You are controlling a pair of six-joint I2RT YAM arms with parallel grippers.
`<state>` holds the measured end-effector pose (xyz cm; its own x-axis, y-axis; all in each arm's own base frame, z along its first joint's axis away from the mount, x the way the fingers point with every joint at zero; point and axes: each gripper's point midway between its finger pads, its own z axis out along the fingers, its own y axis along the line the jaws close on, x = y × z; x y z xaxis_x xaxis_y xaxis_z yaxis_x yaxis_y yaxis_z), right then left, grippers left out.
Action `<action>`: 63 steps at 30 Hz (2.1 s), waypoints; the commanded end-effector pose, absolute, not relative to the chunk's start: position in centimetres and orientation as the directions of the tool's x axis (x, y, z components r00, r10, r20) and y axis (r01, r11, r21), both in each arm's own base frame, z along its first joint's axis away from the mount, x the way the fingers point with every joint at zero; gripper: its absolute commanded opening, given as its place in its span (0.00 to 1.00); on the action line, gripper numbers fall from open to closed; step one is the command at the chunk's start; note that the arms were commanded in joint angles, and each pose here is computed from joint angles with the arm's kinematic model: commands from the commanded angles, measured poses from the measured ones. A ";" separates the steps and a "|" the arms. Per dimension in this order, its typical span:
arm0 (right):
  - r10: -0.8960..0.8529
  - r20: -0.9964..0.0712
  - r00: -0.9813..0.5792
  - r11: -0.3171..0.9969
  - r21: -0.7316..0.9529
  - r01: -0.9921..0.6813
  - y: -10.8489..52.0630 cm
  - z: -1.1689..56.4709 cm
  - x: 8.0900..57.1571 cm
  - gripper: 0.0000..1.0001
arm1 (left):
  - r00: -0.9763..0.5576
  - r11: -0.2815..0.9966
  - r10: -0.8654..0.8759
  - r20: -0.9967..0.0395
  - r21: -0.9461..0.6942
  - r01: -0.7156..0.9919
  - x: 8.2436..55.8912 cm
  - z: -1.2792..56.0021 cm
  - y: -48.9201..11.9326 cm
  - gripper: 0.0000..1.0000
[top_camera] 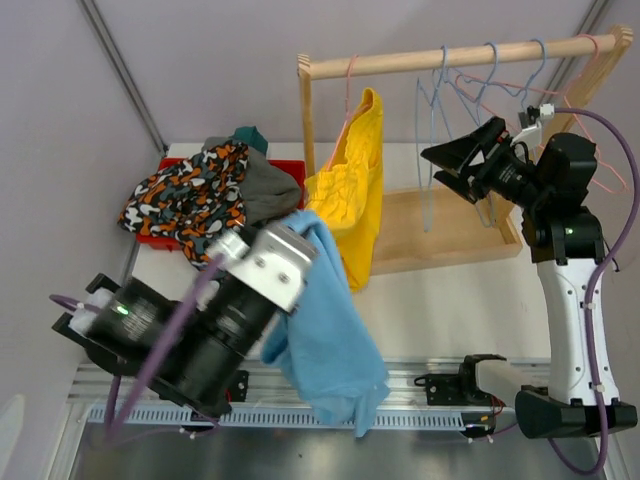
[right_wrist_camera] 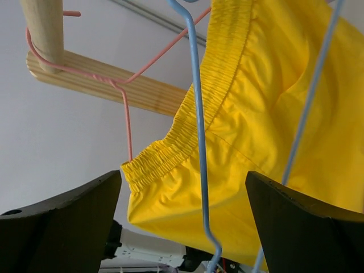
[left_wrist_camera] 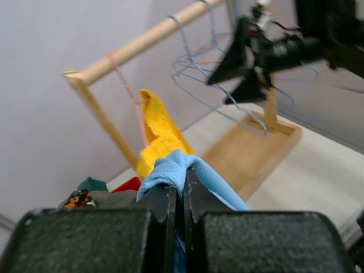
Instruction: Remove the shorts from the hanger
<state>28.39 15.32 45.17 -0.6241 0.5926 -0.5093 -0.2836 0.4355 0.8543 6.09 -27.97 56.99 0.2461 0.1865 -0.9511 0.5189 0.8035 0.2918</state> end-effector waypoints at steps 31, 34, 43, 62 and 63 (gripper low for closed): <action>0.559 -0.599 -0.573 0.495 0.796 -0.349 13.5 42.5 23.9 0.99 | 0.370 0.835 0.300 -0.879 0.430 0.344 16.1 60.8 -9.4 0.00; 0.558 -0.601 -0.572 0.495 0.794 -0.352 13.5 42.4 23.8 0.99 | 0.391 0.795 0.370 -0.843 0.505 0.336 15.9 59.6 -10.1 0.00; 0.527 -0.615 -0.586 0.504 0.782 -0.367 13.7 42.1 23.6 0.99 | 0.376 0.707 0.519 -0.768 0.632 0.316 16.3 54.8 -11.1 0.01; 0.538 -0.590 -0.601 0.473 0.802 -0.364 13.9 41.6 23.8 0.99 | 0.042 0.773 0.622 -0.782 0.604 -0.196 27.5 56.3 -6.5 0.00; 0.539 -0.586 -0.605 0.463 0.806 -0.368 14.1 41.7 23.6 0.99 | 0.058 0.810 0.554 -0.831 0.522 -0.267 27.5 58.6 -5.0 0.00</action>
<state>24.24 13.62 40.43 -0.6153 0.5441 -0.5704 -0.3121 0.4963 0.8101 26.55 -8.33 52.20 0.0253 0.7050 -0.7088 -0.0337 0.7092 0.7042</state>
